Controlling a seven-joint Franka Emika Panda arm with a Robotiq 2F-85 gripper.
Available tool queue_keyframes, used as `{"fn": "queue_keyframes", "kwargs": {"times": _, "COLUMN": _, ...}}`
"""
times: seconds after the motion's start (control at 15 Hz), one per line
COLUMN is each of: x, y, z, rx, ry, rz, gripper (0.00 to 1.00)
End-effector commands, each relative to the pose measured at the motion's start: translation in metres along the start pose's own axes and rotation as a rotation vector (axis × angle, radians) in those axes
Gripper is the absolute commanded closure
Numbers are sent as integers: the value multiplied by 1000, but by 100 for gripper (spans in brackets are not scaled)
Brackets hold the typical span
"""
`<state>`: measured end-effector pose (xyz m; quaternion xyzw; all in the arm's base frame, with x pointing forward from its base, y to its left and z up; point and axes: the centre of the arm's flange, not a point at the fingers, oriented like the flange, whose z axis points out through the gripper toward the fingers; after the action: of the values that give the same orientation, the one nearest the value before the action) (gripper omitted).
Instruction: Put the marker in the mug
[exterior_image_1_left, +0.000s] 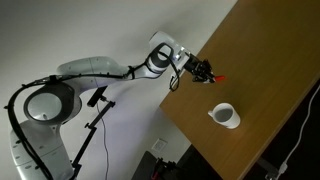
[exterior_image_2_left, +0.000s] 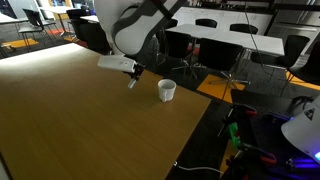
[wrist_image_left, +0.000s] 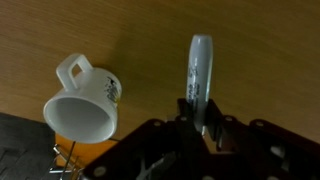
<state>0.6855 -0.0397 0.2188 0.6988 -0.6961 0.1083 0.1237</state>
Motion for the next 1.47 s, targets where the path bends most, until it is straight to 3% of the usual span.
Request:
{"fn": "queue_keyframes", "kwargs": {"times": 0.0, "x": 1, "y": 21, "z": -24, "rx": -66, "ry": 116, "rz": 94, "gripper": 95}}
{"fn": "queue_keyframes", "kwargs": {"times": 0.07, "x": -1, "y": 23, "z": -27, "rx": -75, "ry": 133, "rz": 94, "gripper": 95}}
{"fn": "queue_keyframes", "kwargs": {"times": 0.13, "x": 2, "y": 8, "z": -10, "rx": -48, "ry": 99, "rz": 66, "gripper": 79}}
{"fn": "queue_keyframes", "kwargs": {"times": 0.4, "x": 0, "y": 10, "z": -15, "rx": -60, "ry": 120, "rz": 75, "gripper": 79}}
{"fn": "queue_keyframes", "kwargs": {"times": 0.47, "x": 2, "y": 8, "z": -13, "rx": -84, "ry": 167, "rz": 128, "gripper": 95}}
{"fn": "queue_keyframes", "kwargs": {"times": 1.0, "x": 16, "y": 24, "z": -2, "rx": -116, "ry": 439, "rz": 494, "gripper": 95}}
{"fn": "queue_keyframes", "kwargs": {"times": 1.2, "x": 17, "y": 35, "z": -7, "rx": -181, "ry": 562, "rz": 582, "gripper": 95}}
{"fn": "queue_keyframes", "kwargs": {"times": 1.4, "x": 15, "y": 48, "z": -12, "rx": -289, "ry": 711, "rz": 594, "gripper": 95}}
